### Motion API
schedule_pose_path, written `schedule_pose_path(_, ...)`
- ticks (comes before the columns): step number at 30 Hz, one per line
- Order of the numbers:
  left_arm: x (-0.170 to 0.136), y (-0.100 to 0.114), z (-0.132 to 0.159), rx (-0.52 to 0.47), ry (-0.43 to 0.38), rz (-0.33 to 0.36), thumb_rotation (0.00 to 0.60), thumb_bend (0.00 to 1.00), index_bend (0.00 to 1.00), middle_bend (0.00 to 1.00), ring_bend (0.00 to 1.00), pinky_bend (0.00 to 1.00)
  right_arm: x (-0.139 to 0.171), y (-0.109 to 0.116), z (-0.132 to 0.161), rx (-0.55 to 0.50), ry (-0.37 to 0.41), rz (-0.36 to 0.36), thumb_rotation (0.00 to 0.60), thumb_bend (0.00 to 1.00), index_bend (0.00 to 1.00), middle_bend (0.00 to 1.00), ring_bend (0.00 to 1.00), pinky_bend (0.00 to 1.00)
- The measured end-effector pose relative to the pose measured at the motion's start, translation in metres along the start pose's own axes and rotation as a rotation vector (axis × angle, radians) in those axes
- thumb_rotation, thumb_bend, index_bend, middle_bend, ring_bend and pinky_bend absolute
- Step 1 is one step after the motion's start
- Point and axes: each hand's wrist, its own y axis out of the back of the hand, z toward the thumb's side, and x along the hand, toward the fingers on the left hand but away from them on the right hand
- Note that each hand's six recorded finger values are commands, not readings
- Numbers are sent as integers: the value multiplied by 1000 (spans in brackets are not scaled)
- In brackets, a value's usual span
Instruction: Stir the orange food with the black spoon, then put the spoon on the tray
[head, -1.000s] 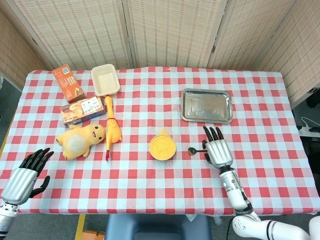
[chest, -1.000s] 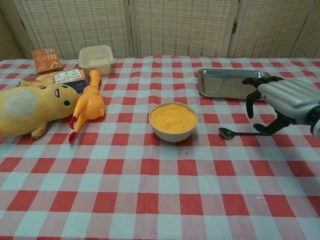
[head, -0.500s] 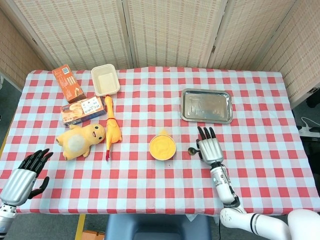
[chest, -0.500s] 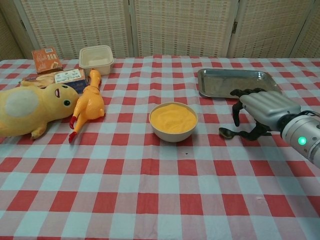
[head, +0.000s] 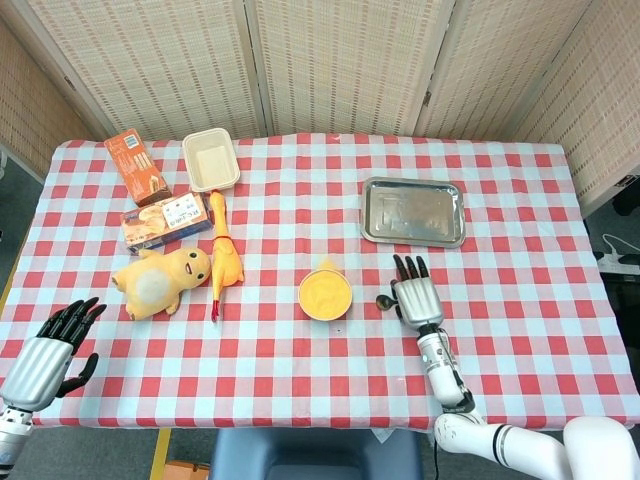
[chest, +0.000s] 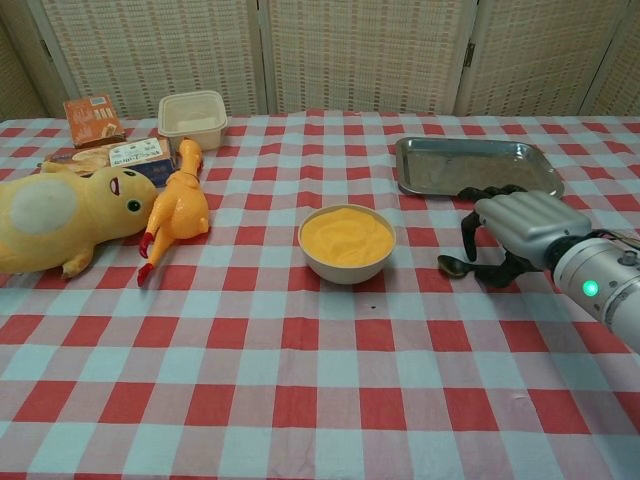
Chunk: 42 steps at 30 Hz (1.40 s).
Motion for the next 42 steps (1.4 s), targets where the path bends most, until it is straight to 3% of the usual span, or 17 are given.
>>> schedule_pose_path(24,-1,0,1,-1,-12,5,600,511,0,0,0,123,-2,-4,3,-13,1,7,600,281,604,52,0,14)
schedule_pose_path(31,-1,1,2,-6,-18,4,600,512,0,0,0,123,1,8,7,-21,15,-23,600,281,620,60,0,14)
schedule_pose_path(42,-3,3,4,-19,-28,7,600,512,0,0,0,123,8,45,17,-45,33,-91,600,281,625,67,0,15)
